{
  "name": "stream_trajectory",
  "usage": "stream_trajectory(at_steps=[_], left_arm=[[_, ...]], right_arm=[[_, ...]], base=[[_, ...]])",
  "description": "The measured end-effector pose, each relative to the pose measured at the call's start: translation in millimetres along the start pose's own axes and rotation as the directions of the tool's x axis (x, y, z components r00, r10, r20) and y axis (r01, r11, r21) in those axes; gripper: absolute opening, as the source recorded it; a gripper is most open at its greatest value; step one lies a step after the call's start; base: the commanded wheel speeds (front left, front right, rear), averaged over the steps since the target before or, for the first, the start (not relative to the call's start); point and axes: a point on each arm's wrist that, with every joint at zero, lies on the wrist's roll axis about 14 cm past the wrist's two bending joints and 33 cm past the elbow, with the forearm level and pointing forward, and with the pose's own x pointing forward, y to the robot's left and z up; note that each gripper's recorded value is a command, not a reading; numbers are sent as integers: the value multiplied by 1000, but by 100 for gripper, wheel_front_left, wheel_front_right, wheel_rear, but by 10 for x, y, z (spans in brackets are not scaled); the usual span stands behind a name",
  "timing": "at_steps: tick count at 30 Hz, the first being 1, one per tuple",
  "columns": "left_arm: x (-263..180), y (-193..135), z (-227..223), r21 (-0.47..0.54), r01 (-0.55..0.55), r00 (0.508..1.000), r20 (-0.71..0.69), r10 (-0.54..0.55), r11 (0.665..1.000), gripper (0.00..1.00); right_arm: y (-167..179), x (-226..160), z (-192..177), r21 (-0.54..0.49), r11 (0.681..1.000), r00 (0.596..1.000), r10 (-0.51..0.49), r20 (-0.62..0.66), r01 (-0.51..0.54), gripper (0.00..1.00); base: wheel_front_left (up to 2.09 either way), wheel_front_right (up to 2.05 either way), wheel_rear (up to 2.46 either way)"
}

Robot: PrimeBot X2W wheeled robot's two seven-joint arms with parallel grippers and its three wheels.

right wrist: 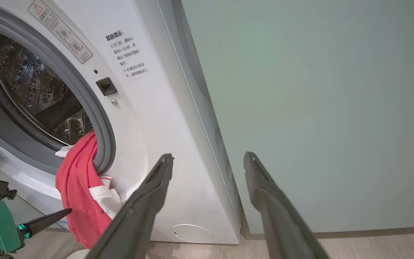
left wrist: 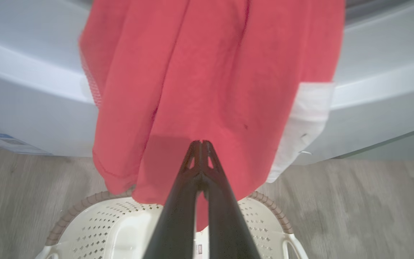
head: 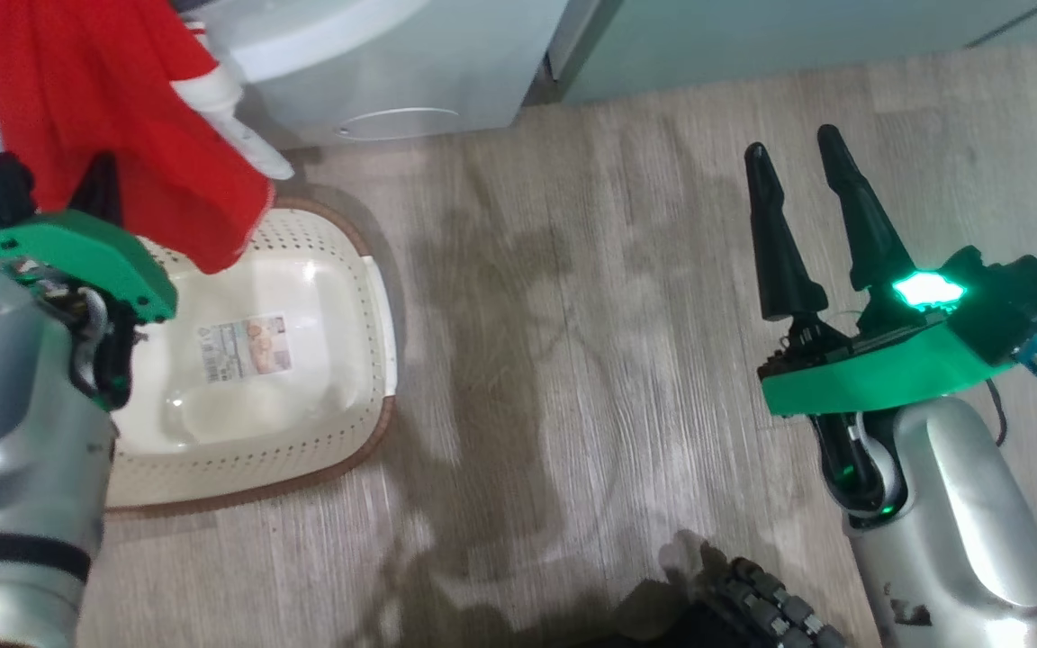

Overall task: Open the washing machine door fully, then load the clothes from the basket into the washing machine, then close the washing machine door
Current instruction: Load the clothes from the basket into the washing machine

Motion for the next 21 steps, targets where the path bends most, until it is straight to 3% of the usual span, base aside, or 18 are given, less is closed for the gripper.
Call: stream_trajectory(at_steps=[1, 2, 3, 4, 13, 21], left_arm=[[-36, -21, 58, -2, 6, 1000, 27, -6, 1000, 0], [-79, -34, 123, -3, 6, 998, 58, -6, 1000, 31], [-128, -47, 185, -5, 6, 996, 87, -5, 1000, 75], [-182, -57, 244, -7, 6, 993, 115, -5, 1000, 100], [-756, -127, 881, 0, -12, 932, 362, 11, 1000, 100], [-1419, -280, 1418, 68, -25, 839, 544, -16, 997, 100]], right_arm=[[4, -1, 7, -1, 1000, 1000, 1, 2, -1, 100], [8, -2, 21, -4, 1000, 1000, 2, 5, -2, 100], [11, -8, 36, -5, 1000, 1000, 1, 9, -1, 100], [11, -19, 50, -7, 1000, 1000, 0, 12, 0, 100], [58, -74, 168, -38, 999, 999, 10, 35, -8, 100], [177, -178, 351, -79, 996, 997, 40, 69, -34, 100]], base=[[0, 0, 0], [0, 0, 0], [0, 0, 0], [0, 0, 0], [0, 0, 0], [0, 0, 0]])
